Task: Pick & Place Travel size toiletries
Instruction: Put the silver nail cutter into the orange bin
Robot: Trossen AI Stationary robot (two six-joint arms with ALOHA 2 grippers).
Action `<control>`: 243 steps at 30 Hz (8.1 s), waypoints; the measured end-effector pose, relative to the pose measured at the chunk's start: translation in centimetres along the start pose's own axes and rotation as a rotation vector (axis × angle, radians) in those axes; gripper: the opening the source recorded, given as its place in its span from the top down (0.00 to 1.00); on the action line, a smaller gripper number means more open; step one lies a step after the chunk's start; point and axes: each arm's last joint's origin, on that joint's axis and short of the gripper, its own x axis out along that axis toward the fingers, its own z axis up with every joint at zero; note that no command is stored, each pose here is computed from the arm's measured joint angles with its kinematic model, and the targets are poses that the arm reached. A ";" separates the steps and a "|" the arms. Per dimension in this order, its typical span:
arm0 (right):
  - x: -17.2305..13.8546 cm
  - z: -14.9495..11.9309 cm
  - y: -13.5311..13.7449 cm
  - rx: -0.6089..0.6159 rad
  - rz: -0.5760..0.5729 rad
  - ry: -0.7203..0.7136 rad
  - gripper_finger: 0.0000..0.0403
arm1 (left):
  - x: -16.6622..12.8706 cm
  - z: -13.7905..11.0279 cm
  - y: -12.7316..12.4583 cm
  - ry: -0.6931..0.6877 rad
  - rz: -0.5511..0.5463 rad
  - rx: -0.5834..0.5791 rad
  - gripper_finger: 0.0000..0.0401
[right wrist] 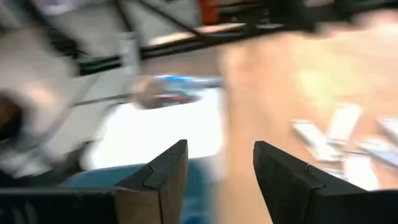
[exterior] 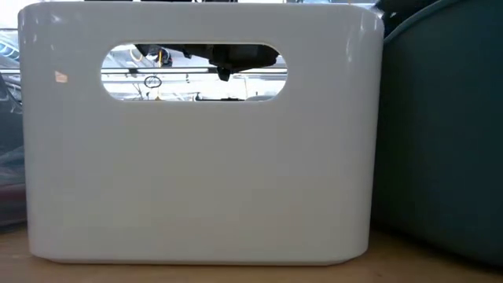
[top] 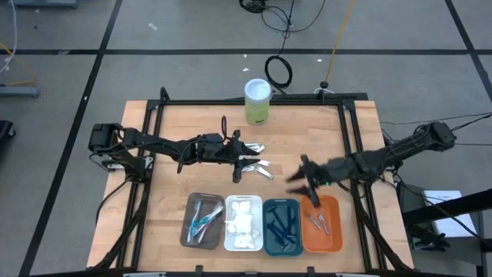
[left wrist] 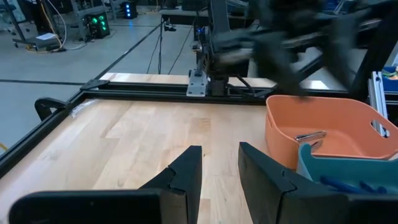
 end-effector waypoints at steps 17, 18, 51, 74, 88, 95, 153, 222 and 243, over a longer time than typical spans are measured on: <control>8.6 -2.1 -9.7 -0.038 -0.281 0.398 0.58 | 0.0 -0.2 0.0 0.018 0.000 -0.003 0.74; 9.0 -2.4 -9.9 -0.048 -0.281 0.411 0.58 | 0.0 -0.2 0.0 0.018 0.000 -0.003 0.74; 11.8 -6.0 -11.6 -0.179 -0.332 0.531 0.87 | 0.0 -0.3 0.1 0.025 0.026 -0.014 0.74; -0.5 0.0 -1.9 0.079 -0.137 0.501 0.87 | 0.0 -0.6 0.1 0.066 0.028 -0.017 0.74; -3.5 -6.2 3.2 0.530 -0.060 0.763 0.86 | 0.0 -0.5 0.2 0.052 0.046 -0.009 0.74; -2.8 -8.1 3.1 0.644 0.006 0.694 0.67 | 0.0 -0.4 0.2 0.041 0.046 -0.009 0.74; 12.8 -4.4 -15.3 -0.103 -0.332 0.508 0.59 | -5.9 3.2 0.7 0.142 0.284 -0.025 0.74; -2.6 -4.8 5.8 0.364 -0.246 0.792 0.67 | -5.9 3.0 0.7 0.154 0.285 -0.045 0.74; -0.9 -3.7 3.7 0.283 -0.118 0.595 0.43 | -3.8 -1.8 -0.6 0.460 0.107 -0.092 0.74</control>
